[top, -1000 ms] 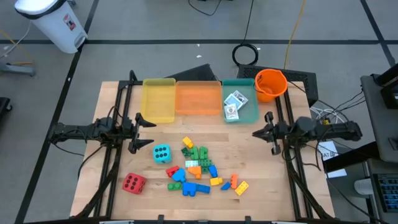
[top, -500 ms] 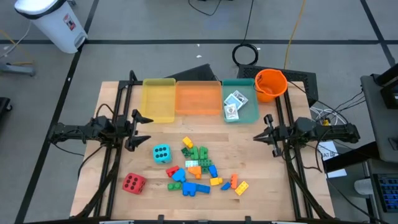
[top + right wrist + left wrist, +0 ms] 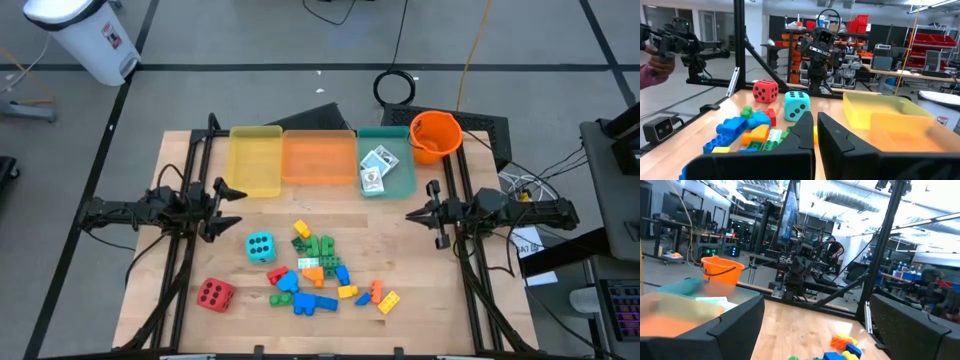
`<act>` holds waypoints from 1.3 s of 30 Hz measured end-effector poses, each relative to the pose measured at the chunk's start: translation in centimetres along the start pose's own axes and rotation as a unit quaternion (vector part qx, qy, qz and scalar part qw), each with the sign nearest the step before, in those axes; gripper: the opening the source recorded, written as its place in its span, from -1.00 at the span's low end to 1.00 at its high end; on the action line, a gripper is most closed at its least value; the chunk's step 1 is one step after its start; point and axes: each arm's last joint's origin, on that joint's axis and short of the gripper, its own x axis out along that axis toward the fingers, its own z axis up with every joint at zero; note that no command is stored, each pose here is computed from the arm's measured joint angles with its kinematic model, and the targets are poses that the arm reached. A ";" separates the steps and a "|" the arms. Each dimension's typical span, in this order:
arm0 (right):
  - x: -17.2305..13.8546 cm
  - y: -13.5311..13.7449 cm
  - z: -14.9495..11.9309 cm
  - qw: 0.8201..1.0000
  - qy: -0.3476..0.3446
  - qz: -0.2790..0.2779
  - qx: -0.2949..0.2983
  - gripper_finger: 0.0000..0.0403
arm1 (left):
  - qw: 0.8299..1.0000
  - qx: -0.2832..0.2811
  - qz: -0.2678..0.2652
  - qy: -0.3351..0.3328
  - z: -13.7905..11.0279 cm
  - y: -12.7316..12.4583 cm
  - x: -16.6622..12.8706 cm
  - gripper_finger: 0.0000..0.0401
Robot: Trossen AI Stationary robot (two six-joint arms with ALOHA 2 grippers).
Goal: Pick & Place Toys
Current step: Put the blue dice into the yellow bin
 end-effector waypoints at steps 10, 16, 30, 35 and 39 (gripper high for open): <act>0.0 0.0 0.0 1.000 -0.001 0.000 0.000 -1.00 | 0.996 -0.055 0.064 -0.016 0.0 0.4 0.0 0.82; 0.0 0.0 0.0 1.000 -0.001 0.000 0.000 -1.00 | 0.995 -0.074 0.067 -0.019 0.5 0.2 0.1 0.82; 0.0 0.0 0.0 1.000 -0.001 0.001 0.000 -1.00 | 0.943 0.017 0.106 0.315 4.5 -4.6 6.9 0.82; 0.0 0.0 0.0 1.000 -0.001 0.001 0.000 -1.00 | 0.896 0.074 0.087 0.429 5.4 -8.1 11.5 0.82; 0.0 0.0 0.0 1.000 -0.001 0.001 0.000 -1.00 | 0.843 0.110 0.120 0.513 5.3 -10.7 14.1 0.82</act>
